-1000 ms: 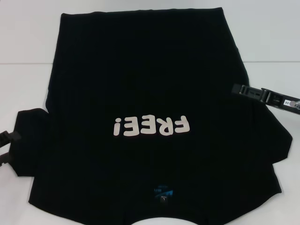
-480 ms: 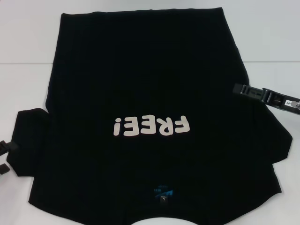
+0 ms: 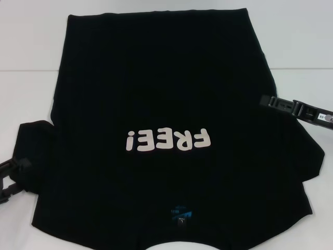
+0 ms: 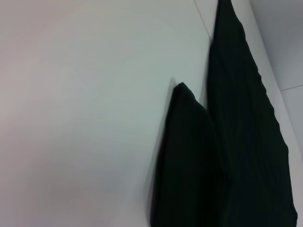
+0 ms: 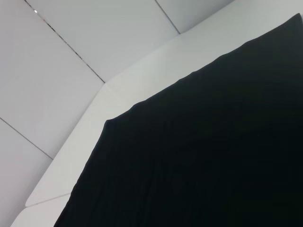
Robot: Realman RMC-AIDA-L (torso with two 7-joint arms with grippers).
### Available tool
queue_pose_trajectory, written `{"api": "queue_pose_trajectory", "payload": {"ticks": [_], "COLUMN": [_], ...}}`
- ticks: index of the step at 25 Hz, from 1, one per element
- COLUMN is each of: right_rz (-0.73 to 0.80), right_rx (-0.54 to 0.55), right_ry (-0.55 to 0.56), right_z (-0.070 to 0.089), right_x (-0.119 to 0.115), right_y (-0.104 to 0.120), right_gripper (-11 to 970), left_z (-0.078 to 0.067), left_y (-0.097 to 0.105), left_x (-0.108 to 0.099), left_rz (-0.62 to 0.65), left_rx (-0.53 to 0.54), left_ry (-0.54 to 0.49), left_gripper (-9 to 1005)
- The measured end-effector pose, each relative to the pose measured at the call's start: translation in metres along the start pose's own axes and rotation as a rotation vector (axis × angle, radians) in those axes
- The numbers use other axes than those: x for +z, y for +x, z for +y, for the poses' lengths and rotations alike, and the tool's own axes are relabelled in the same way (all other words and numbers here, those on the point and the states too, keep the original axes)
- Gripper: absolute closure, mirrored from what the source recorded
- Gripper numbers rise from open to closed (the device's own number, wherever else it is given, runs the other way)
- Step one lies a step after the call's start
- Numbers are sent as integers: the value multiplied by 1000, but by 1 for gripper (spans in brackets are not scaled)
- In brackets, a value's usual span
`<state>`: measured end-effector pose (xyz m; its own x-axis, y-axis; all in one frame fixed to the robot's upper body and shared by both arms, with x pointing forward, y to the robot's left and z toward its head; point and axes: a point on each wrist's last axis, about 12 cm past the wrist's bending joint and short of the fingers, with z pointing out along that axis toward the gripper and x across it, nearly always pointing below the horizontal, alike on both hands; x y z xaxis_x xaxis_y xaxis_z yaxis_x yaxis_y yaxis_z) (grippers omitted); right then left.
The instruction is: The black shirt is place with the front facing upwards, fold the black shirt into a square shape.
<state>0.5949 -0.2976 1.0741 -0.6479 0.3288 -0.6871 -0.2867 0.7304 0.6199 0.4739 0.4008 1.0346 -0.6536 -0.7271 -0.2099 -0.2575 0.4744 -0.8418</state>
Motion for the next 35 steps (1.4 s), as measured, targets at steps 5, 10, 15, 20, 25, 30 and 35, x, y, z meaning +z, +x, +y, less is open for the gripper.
{"api": "queue_pose_trajectory", "payload": {"ticks": [5,10,15,20,25,30,35], "right_rz": [1,0,-1,-3,-5,-5,-5], "right_rx": [2,3,4,5,6,7,8], "right_ry": [0,0,1,3,4,5,5], "right_z": [0,0,-1,-1,-2,-2,-2], "right_x": [0,0,0,-1,-2,-2,-2], "right_y": [0,0,0,0,0,0,0], "right_gripper": [78,77,78,78,77,78,78], "left_z": [-5,-11,-13,-16,-20,-24,-26], "left_y": [-3,-7,-12,-16,-21,-24,-25], "left_x": [6,11,15,16,19,19,22], "left_rz": [5,3,-1,1,25,18,29], "left_rx": [9,19,22,41,89,113,114], "left_ry": [9,15,-2,-12,-58,-68,-83], "left_gripper": [155,164,173,182,191,199,331]}}
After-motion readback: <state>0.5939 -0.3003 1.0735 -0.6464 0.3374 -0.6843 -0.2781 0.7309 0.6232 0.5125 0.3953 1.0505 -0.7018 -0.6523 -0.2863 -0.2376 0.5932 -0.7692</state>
